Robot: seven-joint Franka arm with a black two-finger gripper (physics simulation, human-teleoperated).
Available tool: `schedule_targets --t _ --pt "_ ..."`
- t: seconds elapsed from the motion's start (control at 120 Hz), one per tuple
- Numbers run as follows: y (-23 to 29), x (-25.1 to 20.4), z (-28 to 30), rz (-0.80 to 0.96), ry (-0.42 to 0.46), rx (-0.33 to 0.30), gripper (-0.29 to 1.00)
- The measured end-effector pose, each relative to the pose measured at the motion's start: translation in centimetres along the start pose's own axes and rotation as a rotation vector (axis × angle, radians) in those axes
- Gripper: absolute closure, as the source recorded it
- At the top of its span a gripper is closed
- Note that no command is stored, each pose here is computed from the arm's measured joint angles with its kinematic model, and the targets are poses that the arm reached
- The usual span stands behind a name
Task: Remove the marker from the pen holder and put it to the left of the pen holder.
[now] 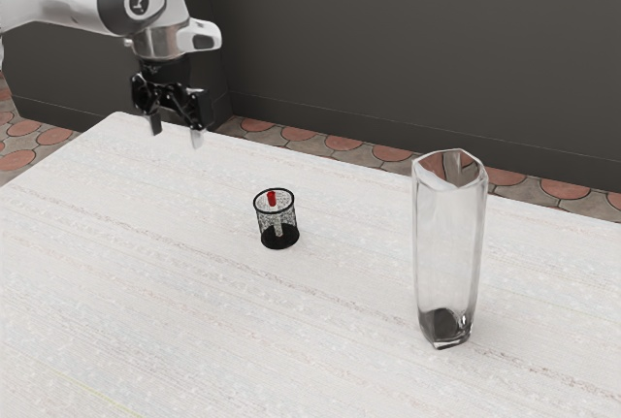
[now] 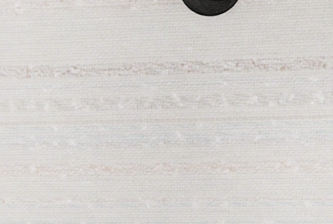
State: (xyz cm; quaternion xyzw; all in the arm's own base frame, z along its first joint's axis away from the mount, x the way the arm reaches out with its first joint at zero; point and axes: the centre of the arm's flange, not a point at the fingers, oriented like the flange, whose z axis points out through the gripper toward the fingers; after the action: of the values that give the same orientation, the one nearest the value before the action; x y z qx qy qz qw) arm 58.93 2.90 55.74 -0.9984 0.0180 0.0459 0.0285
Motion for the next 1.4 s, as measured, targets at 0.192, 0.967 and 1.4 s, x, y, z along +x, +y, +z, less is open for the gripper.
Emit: schedule_targets --t 0.192,0.967,1.4 --pt "2.1 9.5 7.1 0.055 0.021 0.134 0.0" --pt "3.6 15.5 19.8 -0.184 0.197 -0.116 0.0" --pt "5.4 13.7 20.2 -0.21 0.201 -0.126 0.15"
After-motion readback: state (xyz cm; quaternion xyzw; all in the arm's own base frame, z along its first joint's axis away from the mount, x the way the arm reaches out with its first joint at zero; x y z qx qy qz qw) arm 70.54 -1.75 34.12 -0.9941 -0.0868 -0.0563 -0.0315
